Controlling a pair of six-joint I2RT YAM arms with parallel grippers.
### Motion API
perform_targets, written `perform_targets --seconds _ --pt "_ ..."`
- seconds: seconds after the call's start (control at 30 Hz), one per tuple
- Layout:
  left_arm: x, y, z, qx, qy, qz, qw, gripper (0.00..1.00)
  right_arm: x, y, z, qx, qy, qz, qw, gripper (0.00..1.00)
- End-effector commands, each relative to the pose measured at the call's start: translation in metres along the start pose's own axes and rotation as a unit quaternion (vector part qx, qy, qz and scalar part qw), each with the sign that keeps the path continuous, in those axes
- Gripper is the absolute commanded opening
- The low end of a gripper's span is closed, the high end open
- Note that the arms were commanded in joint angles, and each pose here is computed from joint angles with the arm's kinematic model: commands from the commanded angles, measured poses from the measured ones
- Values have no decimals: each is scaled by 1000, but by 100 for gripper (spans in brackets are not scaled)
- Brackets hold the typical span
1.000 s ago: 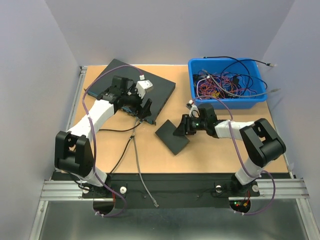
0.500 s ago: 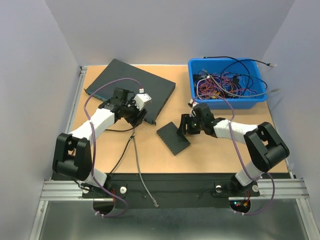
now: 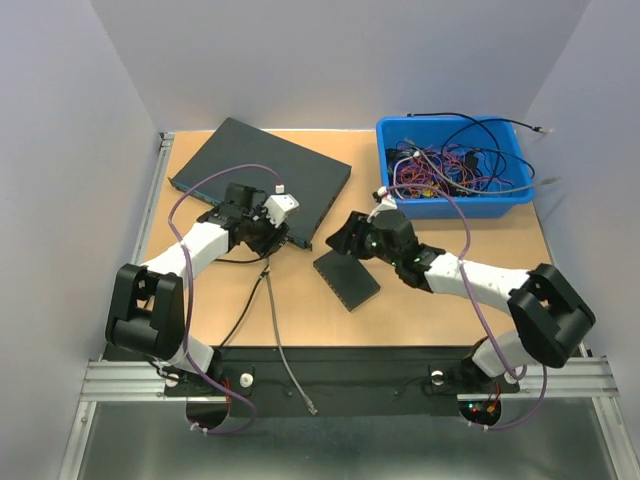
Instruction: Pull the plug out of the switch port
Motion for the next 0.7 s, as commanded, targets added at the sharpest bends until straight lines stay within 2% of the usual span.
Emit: perform_targets --seconds 0.0,0.13,0.17,0.27,0.53,0.67 --pt "-6 -17 19 43 -17 -18 999 58 -11 28 52 98 139 -59 984 60" --pt "-2 -34 40 92 -29 -39 995 66 -37 61 69 96 185 -40 977 60" --pt "1 -38 45 106 -28 -48 993 68 -36 68 74 96 222 -43 969 60" --pt "2 -47 61 146 -32 -65 987 71 -49 88 58 63 284 -55 955 60" --pt "2 -38 91 187 -37 -68 979 75 -70 145 52 46 341 -59 937 60" --pt "9 -32 103 199 -34 -88 976 75 -65 153 41 33 345 -103 932 59"
Point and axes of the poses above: each gripper's point midway between its finger pads, its own y axis out along the fingers, its own z axis along the line the jaws close on, x = y × z, the point moved 7 cm from there along -y, back along the fingers, and after that the axes turned 11 degrees about y, right-handed, at the moved point
